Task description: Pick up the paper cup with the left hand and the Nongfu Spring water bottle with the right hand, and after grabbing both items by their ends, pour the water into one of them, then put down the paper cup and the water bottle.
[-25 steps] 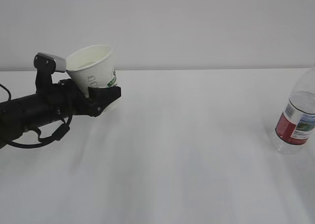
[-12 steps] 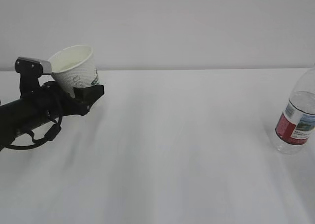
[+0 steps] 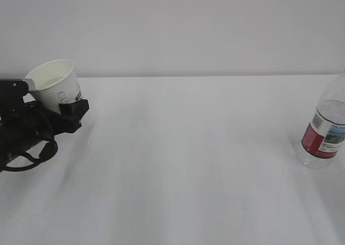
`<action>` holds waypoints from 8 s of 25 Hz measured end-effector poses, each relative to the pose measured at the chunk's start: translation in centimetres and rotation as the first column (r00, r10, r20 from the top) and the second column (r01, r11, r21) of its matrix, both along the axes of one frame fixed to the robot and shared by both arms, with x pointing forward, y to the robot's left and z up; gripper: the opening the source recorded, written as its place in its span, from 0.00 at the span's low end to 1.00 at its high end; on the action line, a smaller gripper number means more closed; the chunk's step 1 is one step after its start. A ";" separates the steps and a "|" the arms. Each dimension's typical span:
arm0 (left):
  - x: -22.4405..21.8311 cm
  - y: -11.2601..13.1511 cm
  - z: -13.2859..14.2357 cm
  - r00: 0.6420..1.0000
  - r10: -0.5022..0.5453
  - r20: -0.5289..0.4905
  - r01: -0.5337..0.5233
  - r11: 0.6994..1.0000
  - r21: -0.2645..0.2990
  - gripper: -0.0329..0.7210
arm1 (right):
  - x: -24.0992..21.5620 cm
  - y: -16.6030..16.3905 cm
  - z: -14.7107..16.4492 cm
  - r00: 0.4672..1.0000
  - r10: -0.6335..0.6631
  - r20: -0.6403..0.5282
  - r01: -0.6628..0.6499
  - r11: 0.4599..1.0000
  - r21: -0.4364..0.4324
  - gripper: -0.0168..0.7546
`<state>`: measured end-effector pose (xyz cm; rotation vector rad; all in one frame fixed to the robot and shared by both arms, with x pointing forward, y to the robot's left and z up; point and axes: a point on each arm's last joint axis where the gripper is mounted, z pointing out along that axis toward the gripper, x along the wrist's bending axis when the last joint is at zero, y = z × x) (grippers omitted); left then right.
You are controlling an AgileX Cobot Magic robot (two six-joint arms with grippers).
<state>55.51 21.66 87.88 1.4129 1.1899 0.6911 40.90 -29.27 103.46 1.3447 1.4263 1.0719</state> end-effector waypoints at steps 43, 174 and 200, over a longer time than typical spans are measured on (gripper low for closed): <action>0.0 1.5 -3.8 0.983 0.160 -0.090 -0.154 0.986 0.070 0.71 | 0.0 0.0 0.1 1.000 0.010 0.009 -0.010 0.999 -0.038 0.79; -9.0 2.5 8.7 0.974 0.061 0.218 -0.044 0.996 -0.082 0.82 | 1.2 0.2 5.4 0.993 0.021 0.113 -0.017 0.999 -0.032 0.79; -14.5 4.1 14.3 0.983 0.100 0.152 -0.094 0.994 -0.052 0.81 | -4.7 0.2 9.8 0.973 0.053 0.225 -0.048 0.998 -0.028 0.79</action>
